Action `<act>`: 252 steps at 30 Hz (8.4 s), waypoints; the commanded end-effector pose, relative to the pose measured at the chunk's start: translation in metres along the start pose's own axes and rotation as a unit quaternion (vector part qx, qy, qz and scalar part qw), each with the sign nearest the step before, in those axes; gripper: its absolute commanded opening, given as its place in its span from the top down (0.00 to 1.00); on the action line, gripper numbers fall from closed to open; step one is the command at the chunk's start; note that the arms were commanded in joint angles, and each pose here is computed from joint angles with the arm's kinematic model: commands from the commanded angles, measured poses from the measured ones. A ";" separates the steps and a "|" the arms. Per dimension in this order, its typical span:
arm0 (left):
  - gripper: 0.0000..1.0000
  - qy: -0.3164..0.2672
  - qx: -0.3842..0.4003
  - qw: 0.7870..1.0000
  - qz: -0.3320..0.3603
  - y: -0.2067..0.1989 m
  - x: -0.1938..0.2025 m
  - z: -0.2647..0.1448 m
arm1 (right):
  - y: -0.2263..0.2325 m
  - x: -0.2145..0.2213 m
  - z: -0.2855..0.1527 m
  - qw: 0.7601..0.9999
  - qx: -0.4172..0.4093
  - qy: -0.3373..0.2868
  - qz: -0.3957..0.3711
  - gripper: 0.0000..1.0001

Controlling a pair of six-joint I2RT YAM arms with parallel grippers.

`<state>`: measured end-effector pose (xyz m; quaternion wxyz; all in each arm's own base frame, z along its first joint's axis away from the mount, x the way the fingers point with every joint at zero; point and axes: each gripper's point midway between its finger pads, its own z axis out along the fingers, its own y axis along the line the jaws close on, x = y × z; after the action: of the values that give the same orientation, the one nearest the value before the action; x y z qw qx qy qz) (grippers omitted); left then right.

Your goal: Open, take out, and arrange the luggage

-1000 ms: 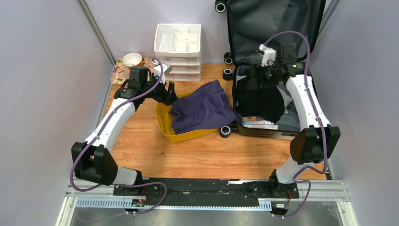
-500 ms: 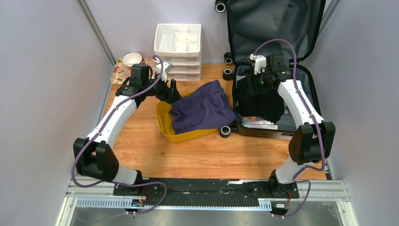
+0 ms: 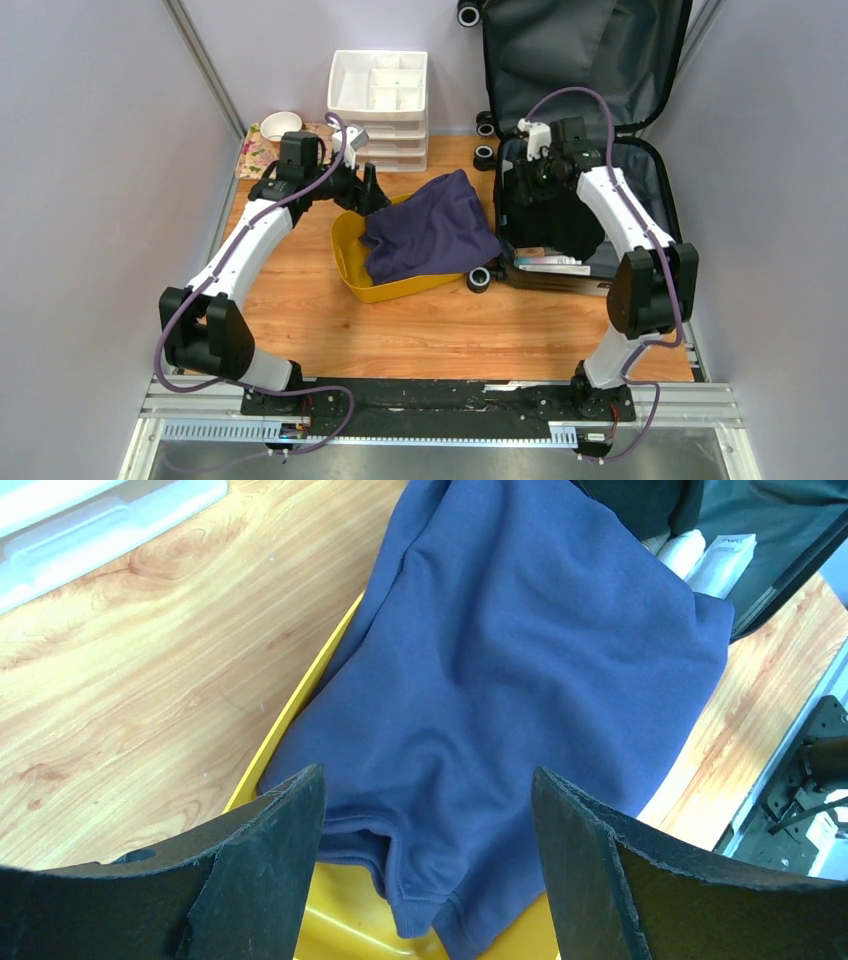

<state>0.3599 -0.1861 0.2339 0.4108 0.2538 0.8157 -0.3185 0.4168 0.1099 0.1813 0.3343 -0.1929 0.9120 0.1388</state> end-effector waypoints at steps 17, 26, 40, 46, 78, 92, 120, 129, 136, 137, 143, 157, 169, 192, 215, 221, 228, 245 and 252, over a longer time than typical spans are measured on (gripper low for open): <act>0.17 -0.013 0.001 1.000 0.011 0.002 -0.008 0.003 | -0.103 0.057 -0.007 0.994 0.043 0.070 0.078 0.45; 0.17 -0.016 -0.008 1.000 0.012 0.001 -0.007 -0.002 | -0.048 0.036 -0.039 0.996 0.043 0.005 0.077 0.34; 0.17 -0.020 -0.015 1.000 -0.001 0.003 -0.008 -0.002 | -0.034 0.087 0.007 0.967 0.241 0.038 0.065 0.27; 0.16 -0.015 -0.027 0.999 -0.007 0.005 0.002 -0.003 | -0.045 0.094 0.035 0.947 0.310 0.016 0.080 0.25; 0.16 -0.060 0.218 0.954 -0.197 -0.156 -0.102 0.140 | -0.003 0.041 -0.070 0.996 -0.059 -0.001 0.063 1.00; 0.15 -0.091 0.217 0.894 -0.380 -0.187 -0.097 0.217 | 0.012 0.055 -0.065 0.992 -0.099 0.014 0.079 1.00; 0.13 -0.126 0.254 0.889 -0.360 -0.232 -0.081 0.237 | 0.030 0.079 -0.068 0.985 -0.147 0.047 0.075 1.00; 0.13 -0.137 0.268 0.890 -0.343 -0.243 -0.093 0.238 | 0.036 0.083 -0.063 0.981 -0.170 0.051 0.085 1.00; 0.13 -0.108 0.258 0.901 -0.333 -0.249 -0.072 0.255 | 0.043 0.075 -0.067 0.977 -0.193 0.045 0.076 1.00; 0.13 -0.098 0.245 0.904 -0.335 -0.246 -0.066 0.259 | 0.043 0.074 -0.067 0.978 -0.192 0.043 0.072 1.00; 0.48 -0.072 0.217 0.919 -0.320 -0.236 -0.045 0.268 | 0.041 0.065 -0.070 0.980 -0.185 0.037 0.063 1.00; 1.00 -0.195 0.207 0.946 -0.156 -0.214 -0.150 0.223 | -0.050 0.045 -0.117 0.968 -0.102 -0.021 0.230 0.29; 1.00 -0.165 0.048 0.967 -0.189 -0.087 -0.115 0.233 | -0.131 0.116 -0.083 0.941 0.056 0.023 0.333 0.29; 1.00 -0.154 0.043 0.970 -0.181 -0.073 -0.101 0.247 | -0.147 0.095 -0.010 0.932 -0.038 -0.030 0.358 0.30; 1.00 -0.238 0.049 0.966 0.090 -0.130 -0.184 0.194 | -0.104 0.000 -0.141 0.959 -0.023 -0.155 0.236 1.00; 1.00 -0.266 0.046 0.958 0.095 -0.132 -0.207 0.171 | -0.099 -0.030 -0.159 0.949 -0.037 -0.195 0.243 1.00; 1.00 -0.279 0.045 0.952 0.113 -0.142 -0.227 0.117 | -0.067 -0.068 -0.185 0.945 -0.074 -0.232 0.220 1.00; 1.00 -0.137 -0.102 0.982 0.079 -0.061 -0.074 -0.039 | 0.120 -0.083 -0.136 0.961 -0.220 -0.156 0.066 1.00; 1.00 -0.081 -0.179 0.980 0.027 0.002 0.010 -0.057 | 0.170 -0.063 -0.061 0.965 -0.248 -0.084 0.019 1.00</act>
<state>0.3300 -0.1769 0.2851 0.5423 0.1965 0.7885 -0.2135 0.3300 0.2287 0.3232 0.3569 -0.2178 0.8152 0.4009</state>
